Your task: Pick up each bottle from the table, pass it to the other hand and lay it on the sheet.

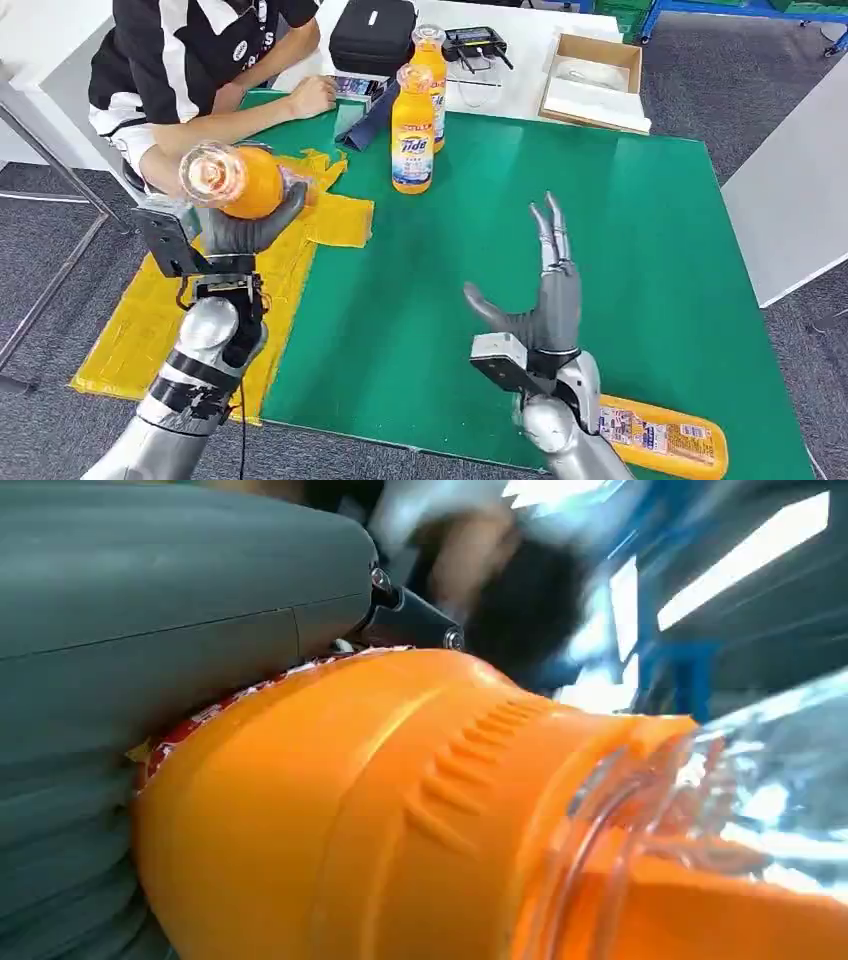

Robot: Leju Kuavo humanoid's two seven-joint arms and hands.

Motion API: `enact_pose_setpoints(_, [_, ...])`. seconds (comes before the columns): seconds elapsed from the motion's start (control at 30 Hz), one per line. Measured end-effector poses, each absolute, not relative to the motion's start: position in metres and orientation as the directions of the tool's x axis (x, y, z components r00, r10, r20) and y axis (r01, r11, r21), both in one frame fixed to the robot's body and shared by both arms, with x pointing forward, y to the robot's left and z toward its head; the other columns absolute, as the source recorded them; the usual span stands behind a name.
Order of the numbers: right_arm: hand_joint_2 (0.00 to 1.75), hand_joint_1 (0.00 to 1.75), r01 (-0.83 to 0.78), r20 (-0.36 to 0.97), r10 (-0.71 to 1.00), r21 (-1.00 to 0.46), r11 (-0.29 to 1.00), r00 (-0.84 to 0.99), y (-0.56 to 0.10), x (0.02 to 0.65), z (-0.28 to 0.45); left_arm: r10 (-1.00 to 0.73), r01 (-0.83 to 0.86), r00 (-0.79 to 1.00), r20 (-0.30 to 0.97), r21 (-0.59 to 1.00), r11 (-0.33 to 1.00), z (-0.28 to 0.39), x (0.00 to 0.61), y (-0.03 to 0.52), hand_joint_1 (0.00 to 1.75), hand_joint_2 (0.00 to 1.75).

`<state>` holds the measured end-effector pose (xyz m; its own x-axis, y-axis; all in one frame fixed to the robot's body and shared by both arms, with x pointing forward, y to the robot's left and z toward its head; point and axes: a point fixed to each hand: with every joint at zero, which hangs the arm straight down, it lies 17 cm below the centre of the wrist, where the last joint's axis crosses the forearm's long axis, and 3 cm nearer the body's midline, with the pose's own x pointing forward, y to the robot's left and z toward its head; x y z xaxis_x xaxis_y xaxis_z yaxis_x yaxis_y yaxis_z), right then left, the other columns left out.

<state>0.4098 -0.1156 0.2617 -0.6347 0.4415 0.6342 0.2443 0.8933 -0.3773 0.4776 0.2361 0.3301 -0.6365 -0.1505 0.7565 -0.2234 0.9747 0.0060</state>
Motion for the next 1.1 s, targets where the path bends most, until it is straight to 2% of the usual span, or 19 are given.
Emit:
enact_pose_setpoints(0.03, [1.75,0.00,0.264,0.619,0.448,-0.369,0.891,-0.645,-0.122,0.405,0.270,-0.287,-0.292,-0.640,0.713,0.120,0.949,0.333,0.477,0.236,1.75,1.75])
enact_pose_setpoints(0.13, [1.75,0.00,0.308,0.588,0.465,-0.353,0.884,-0.661,-0.137,0.396,0.286,-0.480,-0.383,-0.608,0.632,0.297,0.875,0.333,0.484,0.239,1.75,1.75])
enact_pose_setpoints(0.17, [1.75,0.00,0.320,0.576,0.483,-0.367,0.874,-0.659,-0.140,0.394,0.290,-0.575,-0.403,-0.554,0.602,0.410,0.818,0.323,0.493,0.234,1.75,1.75])
enact_pose_setpoints(0.2, [1.75,0.00,0.302,0.577,0.498,-0.406,0.862,-0.647,-0.138,0.395,0.287,-0.680,-0.397,-0.493,0.543,0.555,0.731,0.309,0.506,0.224,1.75,1.75])
enact_pose_setpoints(0.23, [1.75,0.00,0.265,0.579,0.513,-0.460,0.847,-0.634,-0.135,0.396,0.281,-0.798,-0.375,-0.423,0.429,0.719,0.585,0.287,0.520,0.213,1.75,1.75])
enact_pose_setpoints(0.3, [1.75,0.00,0.195,0.577,0.550,-0.562,0.803,-0.603,-0.129,0.398,0.268,-0.916,-0.291,-0.338,0.215,0.902,0.319,0.239,0.540,0.204,1.75,1.75])
enact_pose_setpoints(0.37, [1.75,0.00,0.194,0.565,0.571,-0.588,0.785,-0.595,-0.135,0.394,0.267,-0.945,-0.236,-0.308,0.110,0.953,0.188,0.205,0.549,0.203,1.75,1.75])
enact_pose_setpoints(0.5, [1.75,0.00,0.176,0.566,0.579,-0.609,0.774,-0.587,-0.141,0.389,0.268,-0.961,-0.080,-0.278,0.015,0.996,0.039,0.149,0.563,0.207,1.75,1.75])
enact_pose_setpoints(0.57, [1.75,0.00,0.173,0.563,0.590,-0.622,0.764,-0.579,-0.144,0.386,0.266,-0.969,0.014,-0.246,0.010,1.000,0.007,0.113,0.563,0.212,1.75,1.75])
enact_pose_setpoints(0.67, [1.75,0.00,0.169,0.571,0.603,-0.633,0.756,-0.558,-0.149,0.381,0.260,-0.981,0.137,-0.179,0.074,0.989,0.050,0.070,0.559,0.218,1.75,1.75])
enact_pose_setpoints(0.93, [1.75,0.00,0.085,0.567,0.644,-0.713,0.696,-0.514,-0.146,0.374,0.229,-0.983,0.207,-0.042,0.178,0.964,0.165,0.048,0.566,0.239,1.75,1.75])
enact_pose_setpoints(0.97, [1.75,0.00,0.081,0.568,0.645,-0.716,0.694,-0.511,-0.146,0.374,0.227,-0.983,0.213,-0.037,0.181,0.962,0.169,0.046,0.566,0.240,0.80,1.75])
enact_pose_setpoints(1.0, [1.75,0.00,0.078,0.567,0.646,-0.717,0.692,-0.511,-0.146,0.373,0.226,-0.983,0.217,-0.032,0.181,0.961,0.170,0.045,0.566,0.240,0.00,1.75])
enact_pose_setpoints(1.07, [1.75,0.00,0.061,0.569,0.646,-0.724,0.687,-0.509,-0.144,0.372,0.223,-0.979,0.227,-0.022,0.202,0.955,0.192,0.042,0.565,0.241,0.00,1.75])
enact_pose_setpoints(1.1, [1.75,0.00,0.030,0.580,0.640,-0.729,0.684,-0.504,-0.141,0.372,0.217,-0.972,0.236,-0.023,0.232,0.946,0.220,0.041,0.564,0.238,0.00,0.00])
